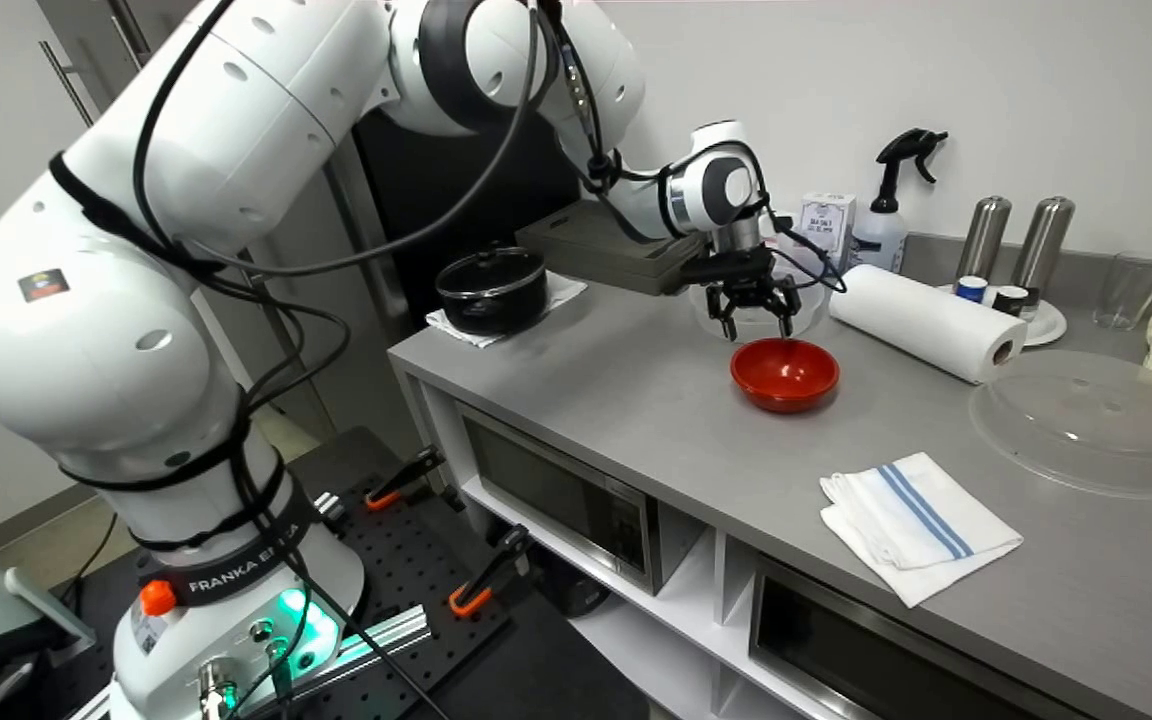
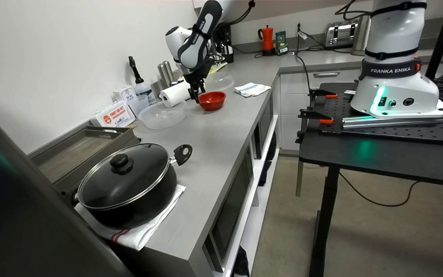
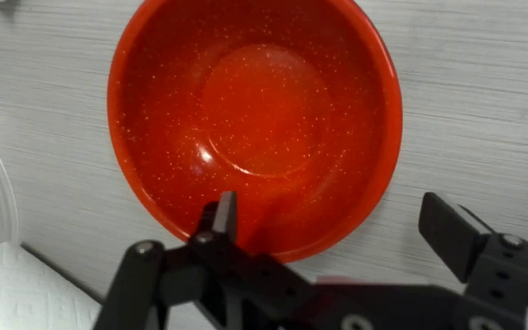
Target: Move the red bowl to the left
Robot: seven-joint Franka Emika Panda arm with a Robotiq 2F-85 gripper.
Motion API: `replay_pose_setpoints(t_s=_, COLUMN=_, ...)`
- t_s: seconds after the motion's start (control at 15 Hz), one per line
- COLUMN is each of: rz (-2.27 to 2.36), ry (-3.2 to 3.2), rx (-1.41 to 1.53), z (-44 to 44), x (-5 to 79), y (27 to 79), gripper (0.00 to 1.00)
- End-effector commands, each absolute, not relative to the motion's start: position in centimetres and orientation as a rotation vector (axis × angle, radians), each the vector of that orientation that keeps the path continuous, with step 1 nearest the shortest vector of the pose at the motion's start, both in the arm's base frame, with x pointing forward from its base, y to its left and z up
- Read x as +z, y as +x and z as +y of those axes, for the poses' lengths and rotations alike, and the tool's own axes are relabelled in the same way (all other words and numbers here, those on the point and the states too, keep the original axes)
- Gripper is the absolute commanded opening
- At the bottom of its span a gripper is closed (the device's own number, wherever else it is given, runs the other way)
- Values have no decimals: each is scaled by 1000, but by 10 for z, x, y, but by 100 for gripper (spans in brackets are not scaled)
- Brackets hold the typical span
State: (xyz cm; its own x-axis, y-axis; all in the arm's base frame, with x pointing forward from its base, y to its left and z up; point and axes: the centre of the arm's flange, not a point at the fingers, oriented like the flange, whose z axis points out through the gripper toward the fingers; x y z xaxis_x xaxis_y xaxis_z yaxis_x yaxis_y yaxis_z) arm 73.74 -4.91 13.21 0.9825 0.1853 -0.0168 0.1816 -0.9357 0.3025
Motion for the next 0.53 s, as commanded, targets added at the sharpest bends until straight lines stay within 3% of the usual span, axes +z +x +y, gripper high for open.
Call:
replay_pose_setpoints(t_s=0.0, rz=280, ry=2837, rx=-28, z=-50, x=119, y=750, gripper=100)
replay_pose_setpoints(t_s=0.47, rz=287, ry=2851, rx=-69, z=-52, x=105, y=745, gripper=99)
